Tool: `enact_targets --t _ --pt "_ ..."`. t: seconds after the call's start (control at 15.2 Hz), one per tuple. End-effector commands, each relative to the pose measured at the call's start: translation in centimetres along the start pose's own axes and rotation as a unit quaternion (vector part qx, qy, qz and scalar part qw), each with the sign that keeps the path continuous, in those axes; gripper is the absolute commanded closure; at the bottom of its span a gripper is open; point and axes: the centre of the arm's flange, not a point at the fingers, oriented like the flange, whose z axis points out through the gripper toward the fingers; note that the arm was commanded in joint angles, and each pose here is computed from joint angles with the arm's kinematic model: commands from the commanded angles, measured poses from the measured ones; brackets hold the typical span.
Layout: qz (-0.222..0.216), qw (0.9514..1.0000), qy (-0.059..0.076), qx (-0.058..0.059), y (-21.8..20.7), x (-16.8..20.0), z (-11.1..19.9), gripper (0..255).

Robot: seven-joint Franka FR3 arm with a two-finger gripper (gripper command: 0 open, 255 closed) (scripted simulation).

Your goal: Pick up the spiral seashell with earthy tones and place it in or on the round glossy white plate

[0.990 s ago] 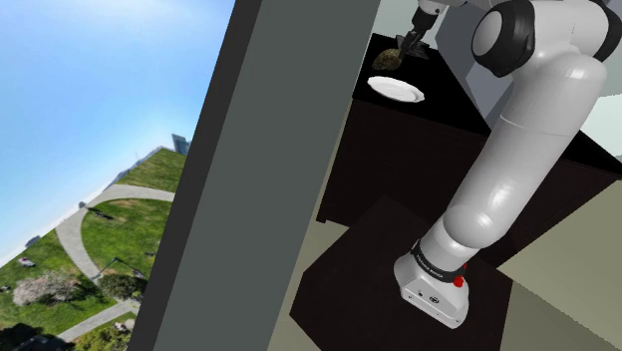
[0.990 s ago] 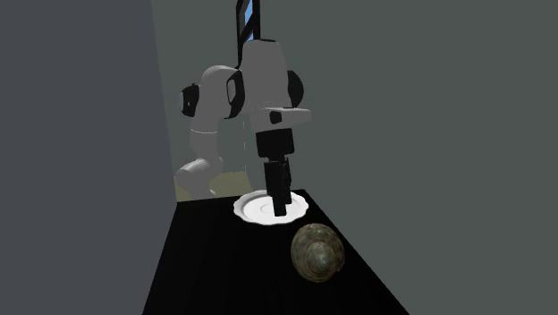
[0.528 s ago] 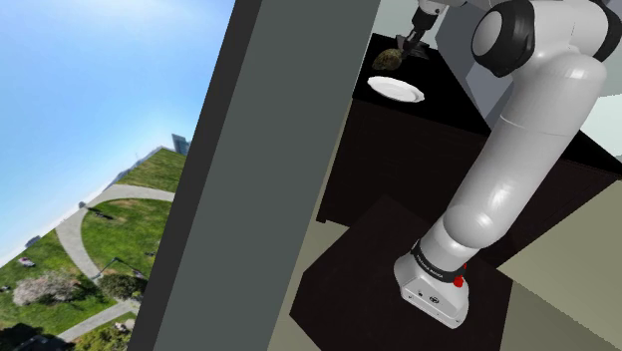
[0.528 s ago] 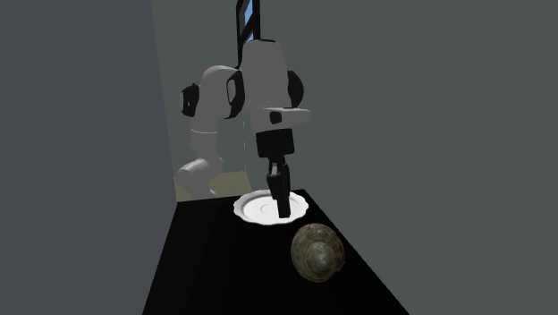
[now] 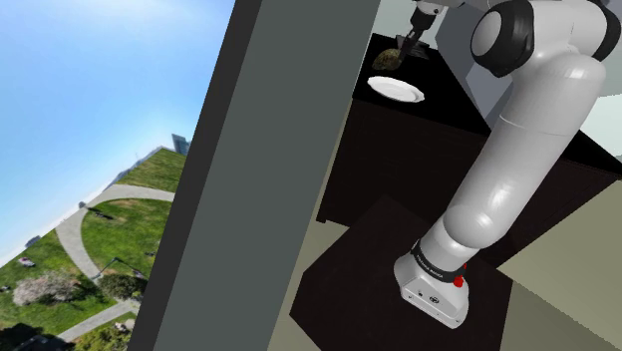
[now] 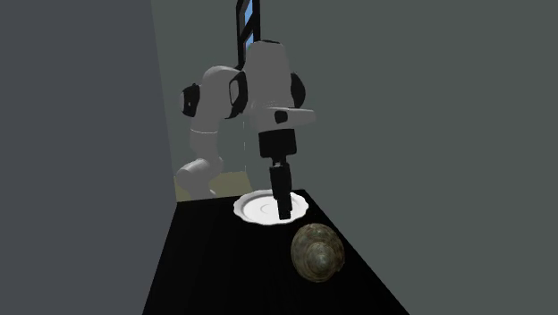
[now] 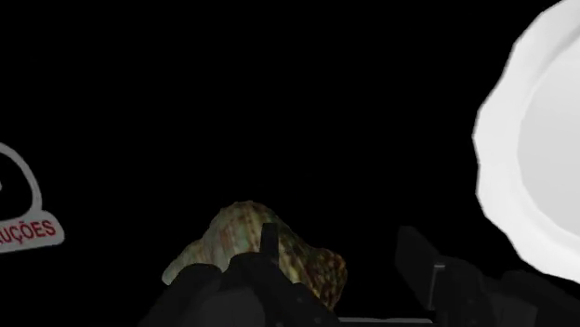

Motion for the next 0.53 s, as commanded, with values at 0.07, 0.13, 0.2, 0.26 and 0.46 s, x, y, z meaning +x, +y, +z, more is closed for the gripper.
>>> enact_targets --t 0.07,0.13,0.2,0.26,0.46 --pt "-0.258 0.9612 -0.030 -0.095 -1.1 2.9 0.2 0" --pt "-0.350 0.9267 -0.041 -0.130 -1.9 3.8 0.5 0" --pt "-0.358 0.9234 -0.042 -0.132 -2.0 3.9 0.5 0" --pt "-0.358 0.9234 -0.042 -0.132 -1.9 3.9 1.0 0" --pt "-0.358 0.9234 -0.042 -0.132 -1.4 3.9 2.6 0"
